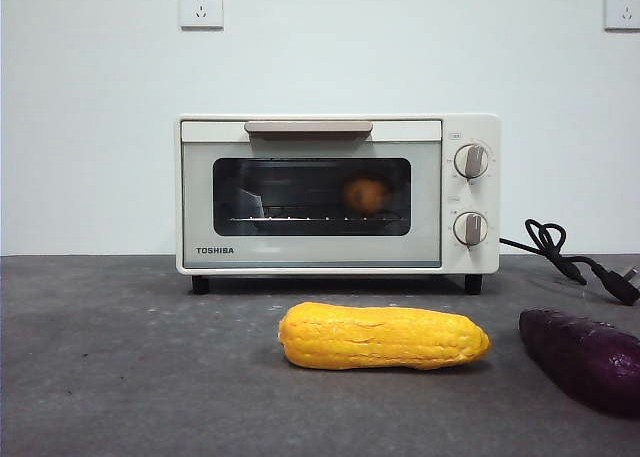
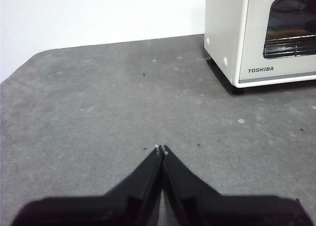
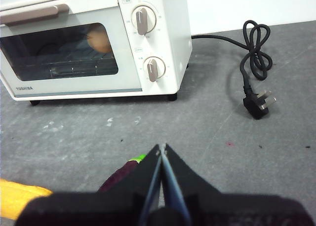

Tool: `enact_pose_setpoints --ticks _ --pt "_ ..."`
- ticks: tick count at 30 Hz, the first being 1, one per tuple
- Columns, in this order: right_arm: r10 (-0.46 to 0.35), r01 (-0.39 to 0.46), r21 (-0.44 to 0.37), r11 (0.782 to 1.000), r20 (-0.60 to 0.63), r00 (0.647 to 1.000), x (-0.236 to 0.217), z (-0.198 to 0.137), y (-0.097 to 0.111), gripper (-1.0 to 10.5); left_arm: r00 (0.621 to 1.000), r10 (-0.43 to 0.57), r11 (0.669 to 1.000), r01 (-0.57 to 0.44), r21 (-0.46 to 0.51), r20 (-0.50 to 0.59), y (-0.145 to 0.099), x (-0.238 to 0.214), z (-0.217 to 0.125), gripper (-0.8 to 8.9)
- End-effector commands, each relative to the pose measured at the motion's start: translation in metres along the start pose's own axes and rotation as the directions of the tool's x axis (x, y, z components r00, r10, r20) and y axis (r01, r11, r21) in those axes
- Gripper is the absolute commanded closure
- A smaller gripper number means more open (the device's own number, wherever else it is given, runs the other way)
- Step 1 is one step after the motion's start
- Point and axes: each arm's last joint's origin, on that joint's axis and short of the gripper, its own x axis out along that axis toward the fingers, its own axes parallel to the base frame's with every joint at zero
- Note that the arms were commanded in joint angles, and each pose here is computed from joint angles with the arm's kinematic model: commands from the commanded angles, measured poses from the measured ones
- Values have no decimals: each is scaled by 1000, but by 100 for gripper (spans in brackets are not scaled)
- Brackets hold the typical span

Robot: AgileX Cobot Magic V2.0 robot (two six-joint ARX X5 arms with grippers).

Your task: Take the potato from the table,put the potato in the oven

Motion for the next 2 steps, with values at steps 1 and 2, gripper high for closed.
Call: enact_pose_setpoints --ticks 1,2 --pt "-1 1 17 1000 -21 1000 1 -5 -1 946 1000 1 1000 -1 -7 -8 0 1 -4 817" --pt "-1 1 17 1000 -21 1000 1 -5 -1 946 1000 1 1000 -1 -7 -8 0 1 -4 817"
